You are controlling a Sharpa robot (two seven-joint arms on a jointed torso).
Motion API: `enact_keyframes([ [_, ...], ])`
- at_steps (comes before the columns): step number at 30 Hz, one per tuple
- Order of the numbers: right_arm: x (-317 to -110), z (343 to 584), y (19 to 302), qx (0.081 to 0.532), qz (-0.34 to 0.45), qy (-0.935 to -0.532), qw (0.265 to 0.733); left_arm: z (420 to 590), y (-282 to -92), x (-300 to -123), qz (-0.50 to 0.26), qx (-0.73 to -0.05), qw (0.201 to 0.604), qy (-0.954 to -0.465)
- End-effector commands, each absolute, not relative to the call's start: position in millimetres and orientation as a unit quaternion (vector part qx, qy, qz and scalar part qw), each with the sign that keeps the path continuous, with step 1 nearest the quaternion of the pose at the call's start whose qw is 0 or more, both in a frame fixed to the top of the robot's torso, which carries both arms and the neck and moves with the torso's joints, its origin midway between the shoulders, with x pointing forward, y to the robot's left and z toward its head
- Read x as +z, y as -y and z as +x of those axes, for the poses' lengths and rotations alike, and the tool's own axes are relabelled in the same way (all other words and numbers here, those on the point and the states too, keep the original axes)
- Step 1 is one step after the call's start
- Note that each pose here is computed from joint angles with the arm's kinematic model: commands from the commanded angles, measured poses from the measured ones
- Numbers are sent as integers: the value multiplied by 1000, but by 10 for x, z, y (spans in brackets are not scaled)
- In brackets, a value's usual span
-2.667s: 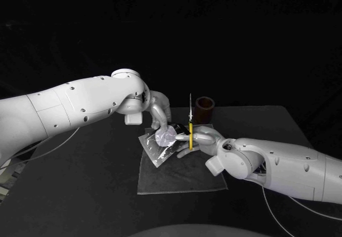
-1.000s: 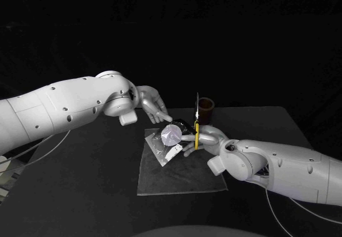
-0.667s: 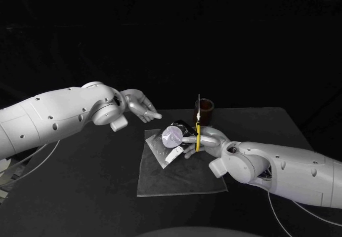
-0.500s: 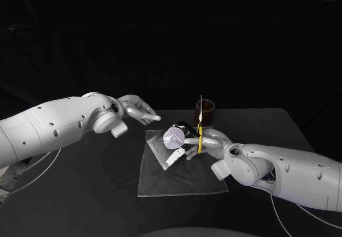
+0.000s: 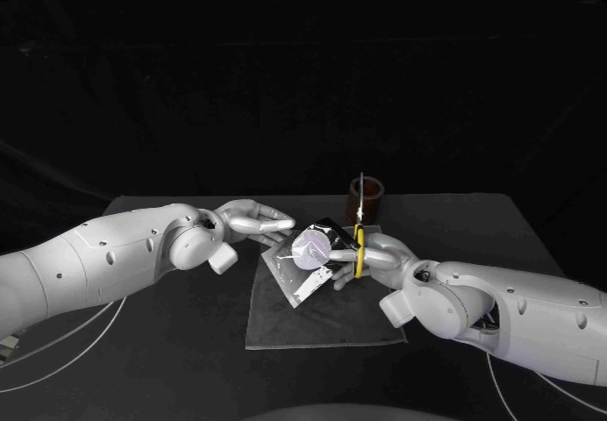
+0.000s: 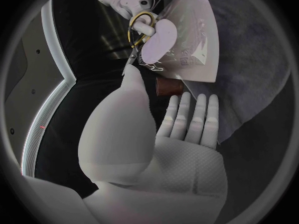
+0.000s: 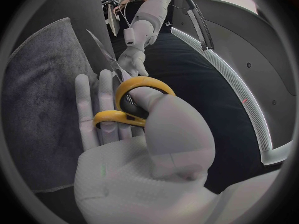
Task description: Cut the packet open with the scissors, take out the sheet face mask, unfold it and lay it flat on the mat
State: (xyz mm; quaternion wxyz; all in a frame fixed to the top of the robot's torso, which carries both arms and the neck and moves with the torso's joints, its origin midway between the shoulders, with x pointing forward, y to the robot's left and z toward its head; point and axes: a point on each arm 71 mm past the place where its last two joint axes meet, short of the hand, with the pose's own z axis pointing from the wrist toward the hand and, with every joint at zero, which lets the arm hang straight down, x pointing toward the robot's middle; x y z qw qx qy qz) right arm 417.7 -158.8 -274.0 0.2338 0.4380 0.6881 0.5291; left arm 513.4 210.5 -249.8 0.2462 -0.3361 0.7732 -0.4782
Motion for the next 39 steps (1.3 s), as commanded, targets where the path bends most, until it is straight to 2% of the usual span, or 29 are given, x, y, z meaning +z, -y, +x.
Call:
enact_keyframes([
  [1, -2710, 4172, 1577, 543, 433, -681, 232, 5073, -2019, -2451, -346, -545, 181, -742],
  [10, -2665, 4158, 1624, 554, 436, -669, 237, 4984, -2038, -2475, -370, -559, 149, -727],
  [21, -2564, 4153, 1674, 571, 441, -650, 240, 4855, -1934, -2561, -390, -559, 115, -723],
  [29, -2553, 4161, 1672, 573, 442, -647, 239, 4816, -1849, -2584, -385, -549, 110, -734],
  [39, -2554, 4182, 1688, 574, 444, -644, 245, 4801, -1786, -2557, -398, -564, 101, -717],
])
